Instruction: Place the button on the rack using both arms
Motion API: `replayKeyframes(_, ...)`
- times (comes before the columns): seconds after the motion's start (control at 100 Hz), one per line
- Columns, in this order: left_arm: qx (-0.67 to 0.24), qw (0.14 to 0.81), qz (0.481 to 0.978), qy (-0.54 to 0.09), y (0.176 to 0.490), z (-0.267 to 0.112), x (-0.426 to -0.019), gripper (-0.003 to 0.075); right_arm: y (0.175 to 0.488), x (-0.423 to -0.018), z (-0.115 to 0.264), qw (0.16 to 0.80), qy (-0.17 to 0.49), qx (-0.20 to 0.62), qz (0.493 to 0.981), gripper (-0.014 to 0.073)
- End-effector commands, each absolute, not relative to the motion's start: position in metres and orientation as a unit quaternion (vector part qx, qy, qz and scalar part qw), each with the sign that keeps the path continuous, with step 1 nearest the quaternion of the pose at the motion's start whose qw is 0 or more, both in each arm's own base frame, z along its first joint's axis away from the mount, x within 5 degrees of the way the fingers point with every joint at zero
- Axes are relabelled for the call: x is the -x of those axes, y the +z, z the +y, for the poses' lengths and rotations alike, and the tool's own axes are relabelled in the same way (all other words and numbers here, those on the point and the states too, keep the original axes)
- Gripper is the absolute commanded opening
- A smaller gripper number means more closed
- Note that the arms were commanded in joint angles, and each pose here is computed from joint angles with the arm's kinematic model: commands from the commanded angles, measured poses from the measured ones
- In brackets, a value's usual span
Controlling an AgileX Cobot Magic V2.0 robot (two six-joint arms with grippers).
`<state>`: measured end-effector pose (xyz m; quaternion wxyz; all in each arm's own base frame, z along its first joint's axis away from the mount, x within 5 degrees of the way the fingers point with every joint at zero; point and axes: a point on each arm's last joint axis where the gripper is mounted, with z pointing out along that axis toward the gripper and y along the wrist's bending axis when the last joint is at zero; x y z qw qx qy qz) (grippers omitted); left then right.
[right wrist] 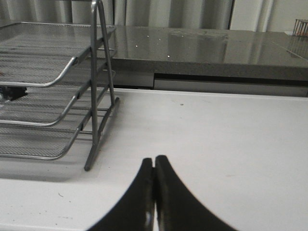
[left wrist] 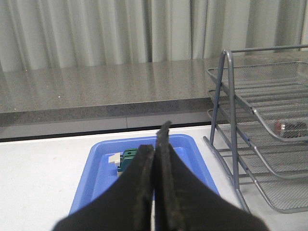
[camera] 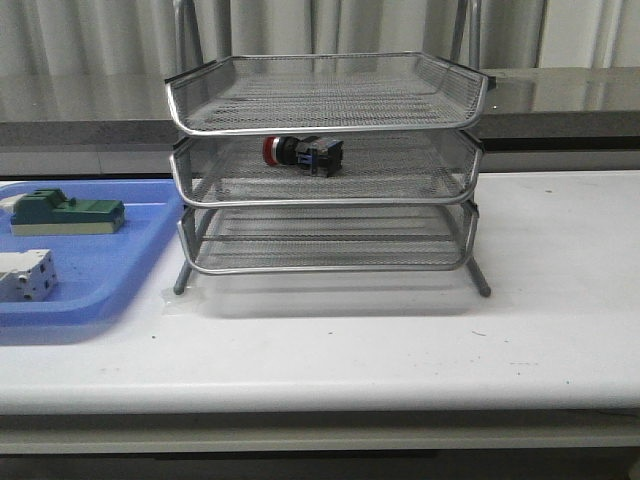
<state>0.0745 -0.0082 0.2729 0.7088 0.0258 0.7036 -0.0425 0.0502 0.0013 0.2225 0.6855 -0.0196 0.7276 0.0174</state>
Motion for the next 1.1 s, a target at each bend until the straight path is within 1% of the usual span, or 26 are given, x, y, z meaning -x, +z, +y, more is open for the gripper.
replayKeyframes(0.0, -0.001, 0.734, 0.678, -0.036, 0.286, -0.004, -0.075, -0.002, 0.233, -0.048, 0.001, 0.73, 0.014, 0.016, 0.683, -0.0057)
replayKeyframes(0.31, -0.001, 0.734, 0.678, -0.036, 0.286, -0.004, -0.075, -0.002, 0.213, -0.054, 0.004, 0.766, 0.024, 0.025, 0.642, -0.0057)
replayKeyframes(1.09, -0.001, 0.734, 0.678, -0.036, 0.286, -0.004, -0.075, -0.002, 0.213, -0.054, 0.004, 0.764, 0.024, 0.024, 0.644, -0.0057)
